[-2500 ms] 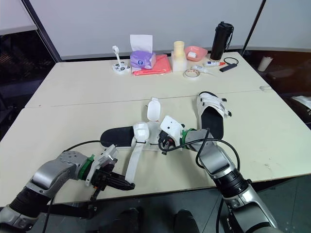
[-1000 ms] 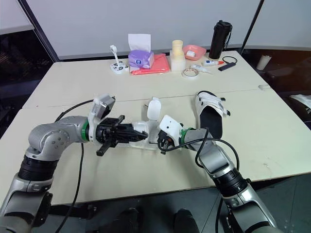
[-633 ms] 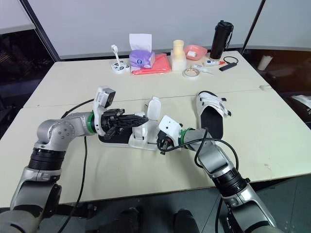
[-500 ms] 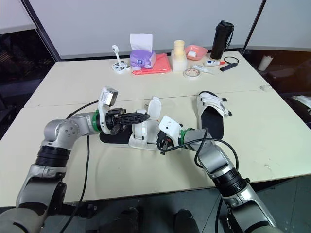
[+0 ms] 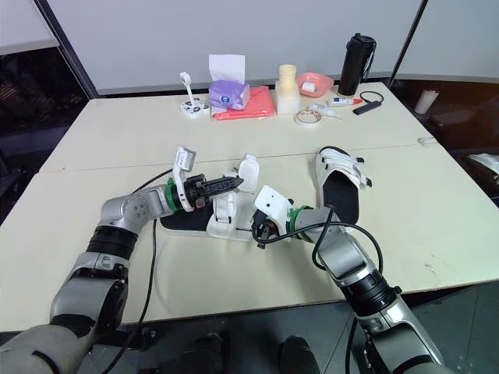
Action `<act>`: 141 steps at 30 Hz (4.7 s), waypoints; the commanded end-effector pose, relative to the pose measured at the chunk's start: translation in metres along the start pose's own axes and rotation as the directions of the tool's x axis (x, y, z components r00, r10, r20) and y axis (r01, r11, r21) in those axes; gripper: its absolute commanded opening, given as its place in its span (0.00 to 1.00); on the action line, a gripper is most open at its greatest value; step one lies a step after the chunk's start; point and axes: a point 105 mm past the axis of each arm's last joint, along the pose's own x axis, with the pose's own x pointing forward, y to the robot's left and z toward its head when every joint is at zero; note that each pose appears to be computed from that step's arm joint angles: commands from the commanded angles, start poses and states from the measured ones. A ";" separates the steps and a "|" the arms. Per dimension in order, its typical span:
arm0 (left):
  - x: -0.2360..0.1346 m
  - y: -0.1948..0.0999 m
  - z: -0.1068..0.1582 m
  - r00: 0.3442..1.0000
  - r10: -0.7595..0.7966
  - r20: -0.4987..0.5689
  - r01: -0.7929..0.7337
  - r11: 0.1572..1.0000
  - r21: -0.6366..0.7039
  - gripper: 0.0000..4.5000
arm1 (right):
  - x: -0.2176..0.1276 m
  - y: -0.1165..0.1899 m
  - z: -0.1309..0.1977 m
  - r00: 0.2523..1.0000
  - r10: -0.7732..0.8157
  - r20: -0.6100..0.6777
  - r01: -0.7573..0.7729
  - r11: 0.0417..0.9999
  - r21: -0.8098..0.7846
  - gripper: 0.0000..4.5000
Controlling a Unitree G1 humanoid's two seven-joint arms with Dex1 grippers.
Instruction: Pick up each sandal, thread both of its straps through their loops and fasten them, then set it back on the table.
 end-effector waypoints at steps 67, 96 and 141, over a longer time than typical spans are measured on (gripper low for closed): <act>-0.022 0.033 0.030 0.980 0.143 0.139 -0.144 0.990 -0.002 0.01 | 0.006 0.010 -0.008 0.999 0.025 -0.027 -0.024 1.000 0.017 0.00; -0.010 0.037 0.025 0.974 0.128 0.187 -0.132 0.991 0.007 0.01 | 0.004 0.014 -0.008 0.999 0.029 -0.028 -0.028 0.999 0.023 0.00; -0.062 0.088 -0.014 0.858 0.513 0.017 -0.513 0.858 -0.012 0.93 | 0.008 0.014 -0.006 0.999 0.032 -0.025 -0.032 0.999 0.022 0.00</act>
